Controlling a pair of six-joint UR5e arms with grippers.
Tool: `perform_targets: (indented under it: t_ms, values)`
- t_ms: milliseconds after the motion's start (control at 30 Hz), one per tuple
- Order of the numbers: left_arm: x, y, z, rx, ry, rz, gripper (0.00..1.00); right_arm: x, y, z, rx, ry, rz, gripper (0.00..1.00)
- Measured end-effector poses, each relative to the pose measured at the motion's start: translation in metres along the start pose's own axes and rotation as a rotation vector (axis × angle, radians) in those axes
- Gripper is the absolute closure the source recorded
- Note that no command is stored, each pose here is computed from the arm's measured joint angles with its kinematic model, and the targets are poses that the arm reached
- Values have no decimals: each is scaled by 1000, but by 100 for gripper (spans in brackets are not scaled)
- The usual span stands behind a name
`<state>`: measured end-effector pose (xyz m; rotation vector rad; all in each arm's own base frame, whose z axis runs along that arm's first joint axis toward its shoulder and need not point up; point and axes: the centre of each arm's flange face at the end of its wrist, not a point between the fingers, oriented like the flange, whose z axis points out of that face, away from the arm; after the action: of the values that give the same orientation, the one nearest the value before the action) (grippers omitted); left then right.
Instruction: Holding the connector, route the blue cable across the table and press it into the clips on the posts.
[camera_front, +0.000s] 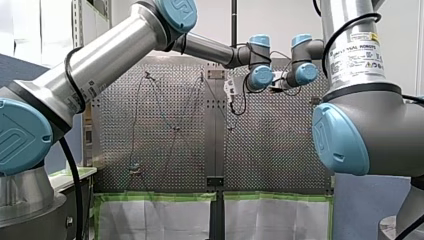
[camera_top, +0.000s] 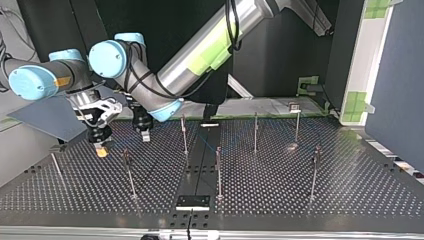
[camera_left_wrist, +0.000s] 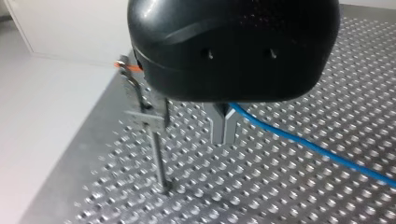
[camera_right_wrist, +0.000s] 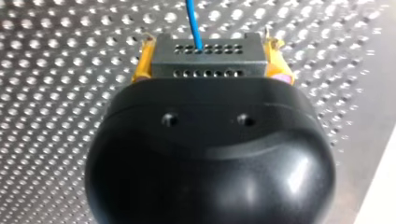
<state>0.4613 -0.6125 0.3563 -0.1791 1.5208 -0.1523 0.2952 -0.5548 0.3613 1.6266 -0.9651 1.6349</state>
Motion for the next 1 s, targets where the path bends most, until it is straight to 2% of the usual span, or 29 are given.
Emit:
perform_targets:
  t_ms: [133, 267, 433, 533, 633, 767, 1000]
  values:
    - [-6, -3, 6, 13, -22, -12, 100, 5, 2, -1, -3, 12, -1, 100]
    - [-8, 1, 13, 5, -28, -23, 100, 8, 3, 0, 0, 19, -1, 100]
    - [-9, 9, 21, -24, -32, -30, 100, 17, 1, 3, 29, 35, -7, 100]
    - [-10, 12, 23, -49, -38, -39, 100, 28, -1, 4, 50, 52, -14, 100]
    - [-10, 13, 25, -56, -46, -46, 100, 44, -3, 2, 60, 76, -20, 100]
    - [-11, 10, 26, -38, -58, -57, 100, 66, -7, -4, 66, 110, -23, 100]
    - [-12, 3, 26, 6, -62, -67, 100, 79, -11, -11, 70, 129, -22, 100]
